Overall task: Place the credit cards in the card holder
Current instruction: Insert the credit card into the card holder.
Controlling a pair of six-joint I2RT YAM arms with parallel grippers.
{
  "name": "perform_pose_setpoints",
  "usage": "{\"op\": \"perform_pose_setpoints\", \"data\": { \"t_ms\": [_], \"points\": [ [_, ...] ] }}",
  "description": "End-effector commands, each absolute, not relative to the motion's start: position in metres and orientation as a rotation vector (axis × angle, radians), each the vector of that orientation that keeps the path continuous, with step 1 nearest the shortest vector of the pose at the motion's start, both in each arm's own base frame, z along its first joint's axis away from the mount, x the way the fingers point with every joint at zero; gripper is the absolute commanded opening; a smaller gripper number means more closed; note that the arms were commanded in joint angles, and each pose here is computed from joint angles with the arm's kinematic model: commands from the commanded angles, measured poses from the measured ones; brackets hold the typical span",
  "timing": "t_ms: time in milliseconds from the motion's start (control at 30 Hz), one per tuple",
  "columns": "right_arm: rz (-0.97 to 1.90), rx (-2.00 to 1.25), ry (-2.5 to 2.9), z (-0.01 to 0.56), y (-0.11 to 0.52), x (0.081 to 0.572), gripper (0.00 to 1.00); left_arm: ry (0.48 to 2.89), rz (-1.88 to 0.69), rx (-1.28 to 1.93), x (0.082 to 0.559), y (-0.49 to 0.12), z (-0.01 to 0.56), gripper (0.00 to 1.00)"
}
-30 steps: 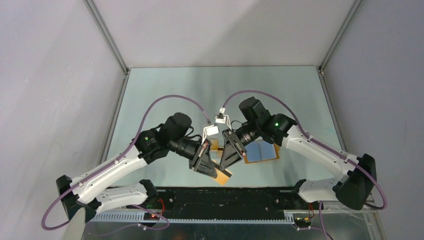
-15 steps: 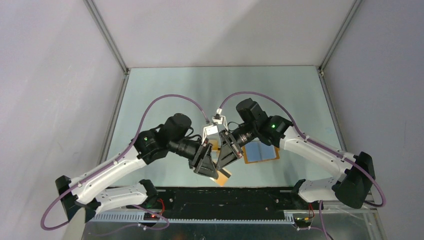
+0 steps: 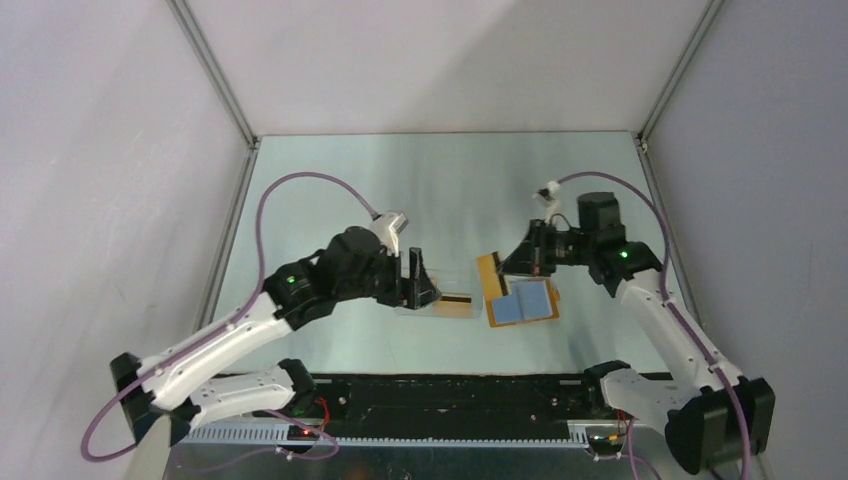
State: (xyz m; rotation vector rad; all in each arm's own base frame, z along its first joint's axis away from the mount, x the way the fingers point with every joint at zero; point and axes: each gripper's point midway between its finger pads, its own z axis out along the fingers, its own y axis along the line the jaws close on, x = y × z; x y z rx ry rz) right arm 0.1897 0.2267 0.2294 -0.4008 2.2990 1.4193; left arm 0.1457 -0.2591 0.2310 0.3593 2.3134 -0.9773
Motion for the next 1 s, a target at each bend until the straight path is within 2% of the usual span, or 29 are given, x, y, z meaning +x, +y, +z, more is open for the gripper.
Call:
{"op": "perform_pose_setpoints", "data": {
  "t_ms": [0, 133, 367, 600, 967],
  "points": [
    [1.199, -0.091, 2.287, 0.211, 0.178, 0.227, 0.0, 2.387, -0.909, 0.157, 0.176, -0.277, 0.201, 0.78],
    [1.054, 0.088, 2.317, 0.18, 0.146, 0.248, 0.0, 2.424, -0.964, 0.167, 0.189, -0.316, 0.19, 0.64],
    [0.87, 0.173, 2.409, 0.131, 0.124, 0.267, 0.0, 2.475, -0.956, 0.27, 0.21, -0.39, 0.178, 0.5],
    [0.767, 0.206, 2.481, 0.097, 0.111, 0.276, 0.0, 2.548, -0.937, 0.252, 0.221, -0.438, 0.148, 0.37],
    [0.611, 0.233, 2.575, 0.066, 0.092, 0.276, 0.0, 2.684, -0.829, 0.197, 0.226, -0.458, 0.078, 0.3]
  ]
}}
